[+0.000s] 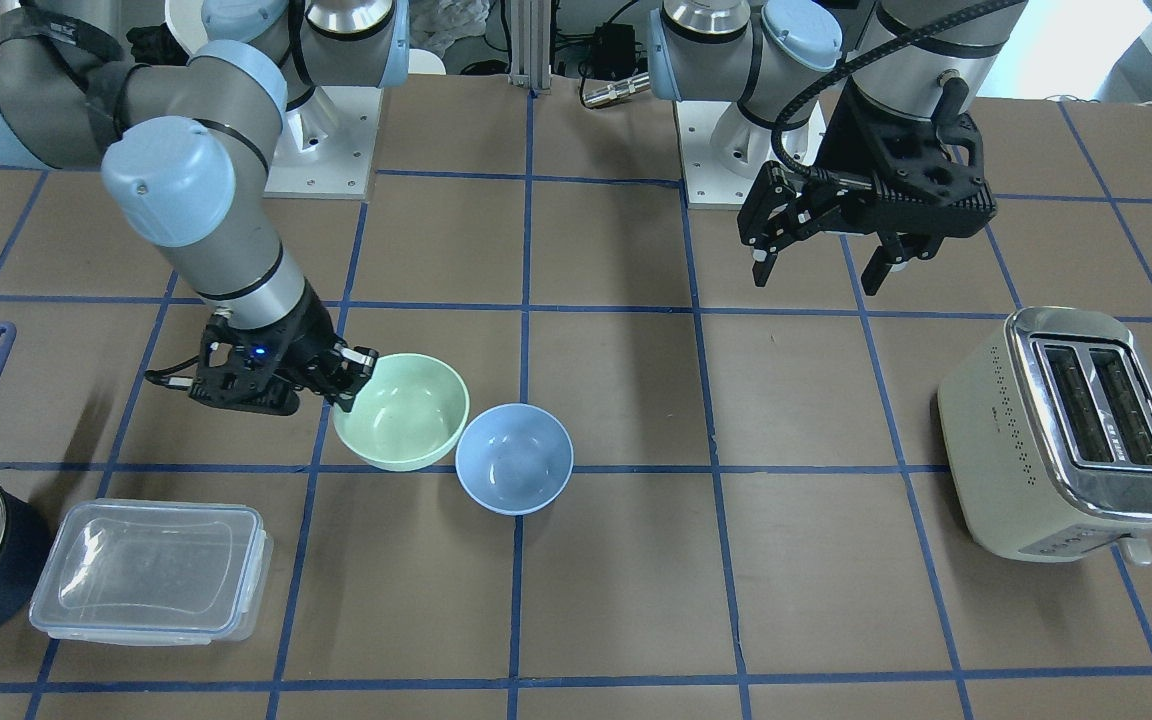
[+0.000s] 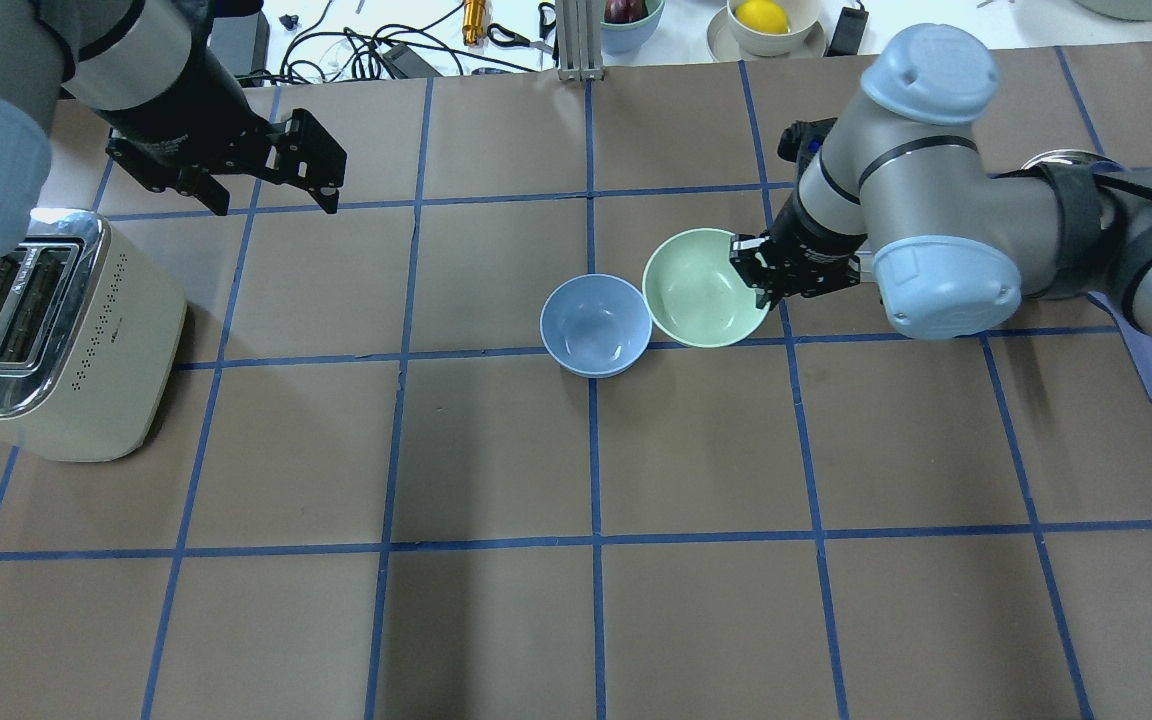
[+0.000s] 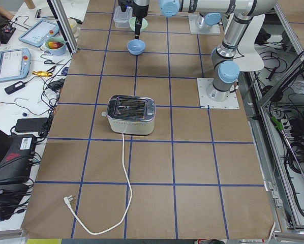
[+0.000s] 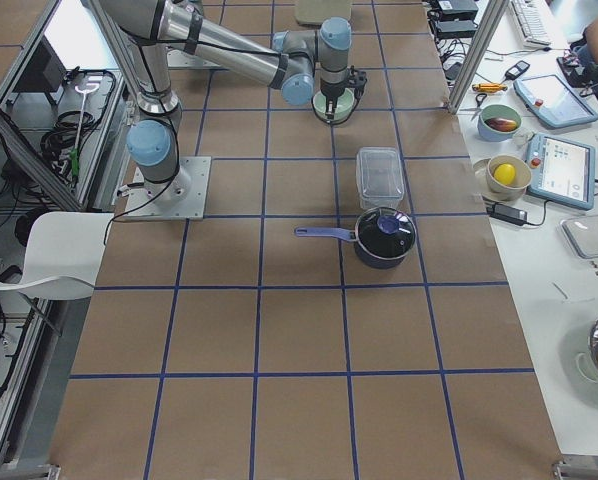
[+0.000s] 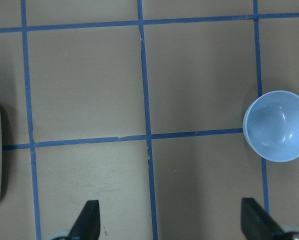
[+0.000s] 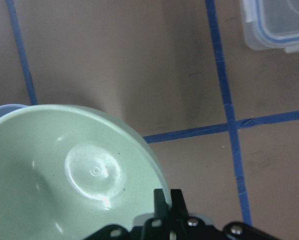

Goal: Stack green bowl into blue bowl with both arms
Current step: 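Release blue bowl with left gripper while right lowers green bowl into it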

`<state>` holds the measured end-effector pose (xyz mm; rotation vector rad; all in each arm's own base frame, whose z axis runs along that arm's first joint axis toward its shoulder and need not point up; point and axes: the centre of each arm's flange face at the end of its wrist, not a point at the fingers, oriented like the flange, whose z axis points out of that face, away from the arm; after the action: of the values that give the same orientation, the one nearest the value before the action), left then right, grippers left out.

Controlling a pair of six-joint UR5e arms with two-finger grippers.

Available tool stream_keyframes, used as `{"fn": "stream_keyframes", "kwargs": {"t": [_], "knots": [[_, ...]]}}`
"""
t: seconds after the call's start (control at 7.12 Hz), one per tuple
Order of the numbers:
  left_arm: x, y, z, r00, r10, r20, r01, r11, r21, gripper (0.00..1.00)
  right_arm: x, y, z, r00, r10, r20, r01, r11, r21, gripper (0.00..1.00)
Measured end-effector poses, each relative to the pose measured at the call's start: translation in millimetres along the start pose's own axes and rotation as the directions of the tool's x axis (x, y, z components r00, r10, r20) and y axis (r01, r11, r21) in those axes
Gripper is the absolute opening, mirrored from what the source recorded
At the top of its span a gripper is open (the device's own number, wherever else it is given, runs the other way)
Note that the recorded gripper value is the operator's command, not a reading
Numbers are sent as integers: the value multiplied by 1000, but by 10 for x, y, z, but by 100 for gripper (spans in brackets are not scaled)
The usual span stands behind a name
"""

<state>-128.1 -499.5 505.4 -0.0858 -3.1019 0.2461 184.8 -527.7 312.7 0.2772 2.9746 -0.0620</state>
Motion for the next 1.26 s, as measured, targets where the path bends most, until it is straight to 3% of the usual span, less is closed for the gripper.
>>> {"fn": "stream_keyframes", "kwargs": {"t": [0.56,0.7,0.84,0.98,1.26], "knots": [[-82,9,-55,999,-11,40,11,1000,5,100,-734,24,584,999,-41,-1,41,995,-87,0],[-100,12,-65,999,-23,46,23,1000,6,100,-782,-1,654,999,-45,20,46,994,-102,7],[-109,12,-75,998,-41,46,40,999,8,100,-807,-33,691,999,-46,29,49,993,-109,95],[-114,10,-78,997,-68,42,67,998,10,100,-813,-49,725,999,-47,28,49,992,-112,100],[-137,7,-80,994,-102,40,102,995,10,100,-811,-80,689,999,-49,17,51,994,-101,100]]}}
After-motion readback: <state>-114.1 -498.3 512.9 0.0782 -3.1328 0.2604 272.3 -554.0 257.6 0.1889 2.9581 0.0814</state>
